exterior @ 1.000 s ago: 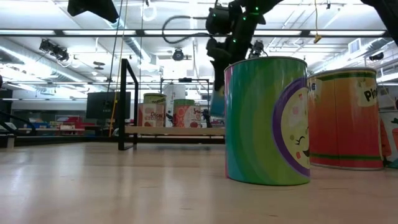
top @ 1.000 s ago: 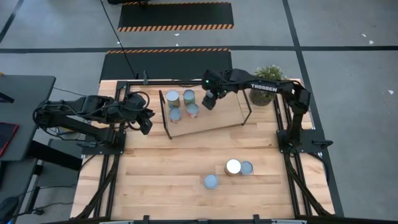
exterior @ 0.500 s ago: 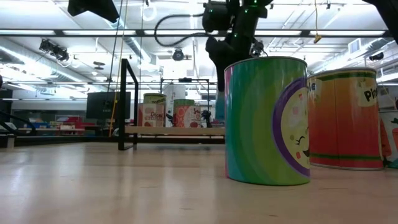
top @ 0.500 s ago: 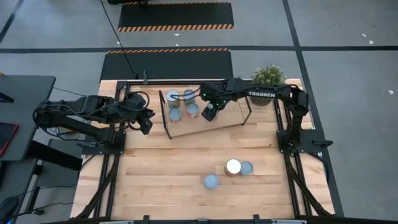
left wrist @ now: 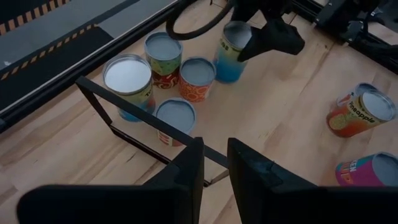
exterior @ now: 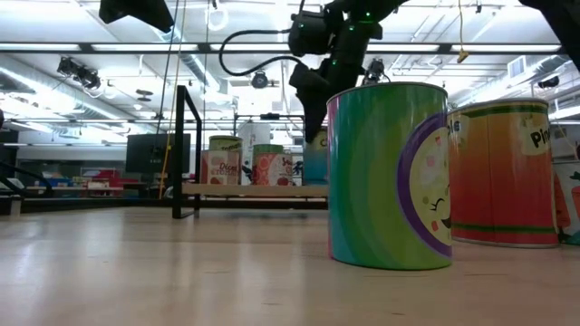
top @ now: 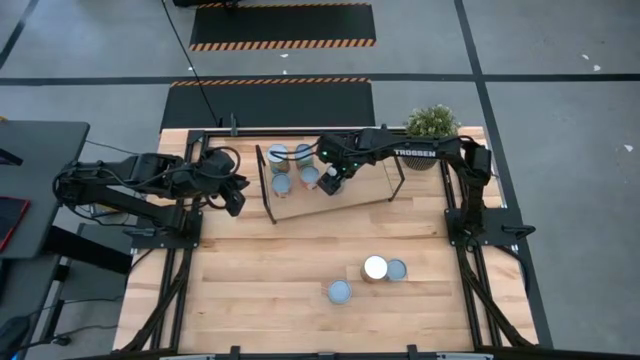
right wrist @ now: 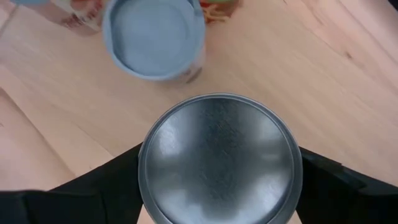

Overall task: Pick and place cans onto a shelf
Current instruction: Put the canned cherries on the shelf, then adjust the canned meatballs on the shelf, then put the canned pineapple on the shelf

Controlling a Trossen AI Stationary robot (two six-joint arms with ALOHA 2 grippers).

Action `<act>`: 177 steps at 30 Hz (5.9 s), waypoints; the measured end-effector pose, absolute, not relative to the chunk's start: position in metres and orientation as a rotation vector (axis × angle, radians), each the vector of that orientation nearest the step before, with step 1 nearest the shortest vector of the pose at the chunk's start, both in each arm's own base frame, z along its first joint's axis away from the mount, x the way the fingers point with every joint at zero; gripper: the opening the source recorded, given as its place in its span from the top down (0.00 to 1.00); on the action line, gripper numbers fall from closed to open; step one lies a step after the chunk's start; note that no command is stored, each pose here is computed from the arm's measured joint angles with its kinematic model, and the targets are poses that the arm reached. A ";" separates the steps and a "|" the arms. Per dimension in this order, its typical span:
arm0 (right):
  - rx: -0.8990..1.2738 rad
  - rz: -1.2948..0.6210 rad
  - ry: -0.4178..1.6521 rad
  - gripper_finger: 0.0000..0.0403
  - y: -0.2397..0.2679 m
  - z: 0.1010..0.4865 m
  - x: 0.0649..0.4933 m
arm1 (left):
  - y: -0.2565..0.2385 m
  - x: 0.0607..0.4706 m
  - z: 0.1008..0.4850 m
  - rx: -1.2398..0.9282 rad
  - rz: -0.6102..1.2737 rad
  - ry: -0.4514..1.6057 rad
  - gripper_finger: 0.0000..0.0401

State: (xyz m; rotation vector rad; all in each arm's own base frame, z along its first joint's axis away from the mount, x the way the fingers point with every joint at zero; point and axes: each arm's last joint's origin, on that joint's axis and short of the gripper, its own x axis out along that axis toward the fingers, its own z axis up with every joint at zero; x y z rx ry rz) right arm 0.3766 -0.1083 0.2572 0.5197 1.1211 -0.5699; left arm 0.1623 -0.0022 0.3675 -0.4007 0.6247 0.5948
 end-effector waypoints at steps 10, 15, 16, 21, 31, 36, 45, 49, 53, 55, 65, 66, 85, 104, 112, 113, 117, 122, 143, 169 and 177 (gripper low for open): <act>0.535 -0.536 1.096 0.11 -0.110 0.258 0.379 | -0.002 0.162 0.367 -0.401 0.595 0.625 0.81; 0.564 -0.516 1.124 0.06 -0.109 0.259 0.377 | -0.002 0.162 0.367 -0.401 0.595 0.625 0.81; 0.566 -0.516 1.136 0.06 -0.109 0.261 0.376 | -0.002 0.162 0.367 -0.401 0.595 0.625 0.81; 0.534 -0.505 1.105 0.05 -0.106 0.286 0.378 | -0.002 0.162 0.367 -0.400 0.594 0.626 0.81; 0.358 -0.483 0.980 0.05 -0.115 0.319 0.385 | -0.002 0.162 0.367 -0.398 0.594 0.627 0.81; 0.322 -0.456 0.994 0.07 -0.111 0.305 0.398 | -0.002 0.162 0.367 -0.389 0.591 0.630 0.81; 0.110 -0.293 0.975 0.07 -0.067 0.295 0.423 | -0.002 0.162 0.367 -0.389 0.591 0.629 0.81; -0.018 -0.217 0.977 0.07 -0.065 0.286 0.432 | -0.002 0.162 0.367 -0.397 0.593 0.627 0.81; -0.106 -0.170 1.018 0.07 -0.062 0.272 0.437 | -0.002 0.163 0.368 -0.403 0.591 0.622 0.81; -0.148 -0.168 1.050 0.07 -0.060 0.263 0.441 | -0.002 0.163 0.368 -0.404 0.590 0.621 0.81; -0.260 -0.199 1.144 0.07 -0.062 0.231 0.451 | -0.002 0.163 0.368 -0.406 0.591 0.613 0.81; -0.255 -0.189 1.148 0.07 -0.062 0.230 0.451 | -0.002 0.163 0.368 -0.405 0.591 0.613 0.81; -0.175 -0.078 1.165 0.07 -0.054 0.225 0.451 | -0.002 0.163 0.368 -0.403 0.587 0.616 0.81; -0.138 -0.166 1.062 0.07 -0.042 0.277 0.431 | -0.003 0.163 0.368 -0.416 0.564 0.627 0.81; -0.091 -0.259 1.003 0.07 -0.052 0.319 0.403 | -0.003 0.163 0.368 -0.415 0.564 0.627 0.81; -0.085 -0.276 1.008 0.07 -0.055 0.321 0.401 | -0.003 0.163 0.368 -0.415 0.564 0.627 0.81; -0.063 -0.319 1.006 0.07 -0.059 0.332 0.390 | -0.003 0.163 0.368 -0.415 0.564 0.627 0.81; -0.106 -0.321 0.993 0.07 -0.049 0.341 0.382 | -0.003 0.163 0.368 -0.415 0.564 0.628 0.81; 0.030 -0.300 0.881 0.07 0.003 0.291 0.340 | -0.004 0.163 0.367 -0.326 0.509 0.673 0.81; 0.153 0.067 1.016 0.07 0.036 0.262 0.338 | -0.004 0.168 0.372 -0.351 0.492 0.599 0.81; 0.176 0.111 1.147 0.07 0.048 0.258 0.325 | -0.004 0.169 0.374 -0.357 0.487 0.582 0.81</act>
